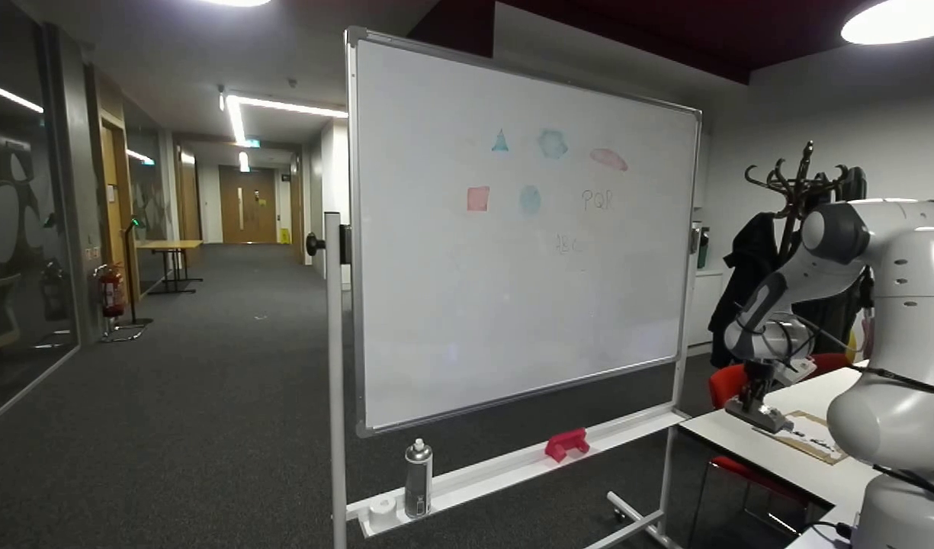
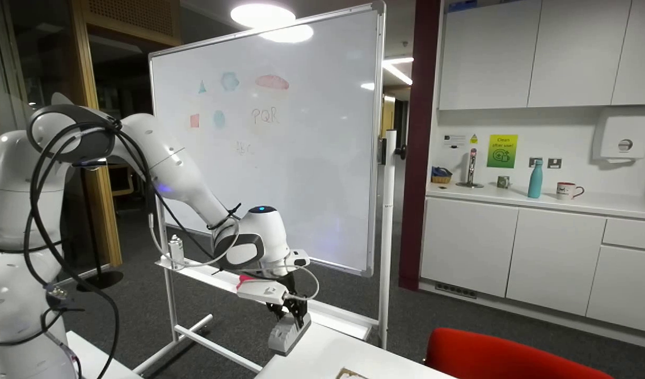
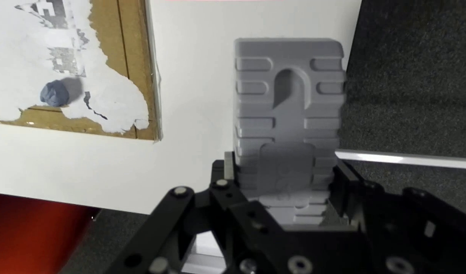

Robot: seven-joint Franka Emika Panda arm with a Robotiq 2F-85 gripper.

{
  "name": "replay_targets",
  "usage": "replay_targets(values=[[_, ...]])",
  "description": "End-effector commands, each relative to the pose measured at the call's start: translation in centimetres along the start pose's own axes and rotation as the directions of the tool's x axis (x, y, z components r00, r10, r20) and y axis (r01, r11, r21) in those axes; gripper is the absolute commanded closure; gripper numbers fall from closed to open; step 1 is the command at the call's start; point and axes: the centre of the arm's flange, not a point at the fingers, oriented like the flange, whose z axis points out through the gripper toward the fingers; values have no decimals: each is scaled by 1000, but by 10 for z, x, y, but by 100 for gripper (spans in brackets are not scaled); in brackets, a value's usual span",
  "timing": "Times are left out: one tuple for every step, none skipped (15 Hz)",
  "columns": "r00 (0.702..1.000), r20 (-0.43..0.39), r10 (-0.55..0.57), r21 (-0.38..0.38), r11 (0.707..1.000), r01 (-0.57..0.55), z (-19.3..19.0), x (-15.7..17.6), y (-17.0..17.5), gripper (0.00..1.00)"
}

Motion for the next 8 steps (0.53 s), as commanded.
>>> replay_targets(values=[[995,104,1,-56,998,5,-13,25,-32,67],[993,120,-9,-68,998,17,-12,25,-42,67],[991,131,-15,-77,997,25,-12,26,-52,67],[990,136,-29,-83,996,40,-12,26,-60,67],[990,137,-40,-89,995,53,-13,25,-70,67],[989,136,-57,-94,993,70,-13,24,-78,67],[988,134,-71,-99,991,85,-13,23,-85,67],[987,134,-85,-104,990,99,-14,18,-93,67]])
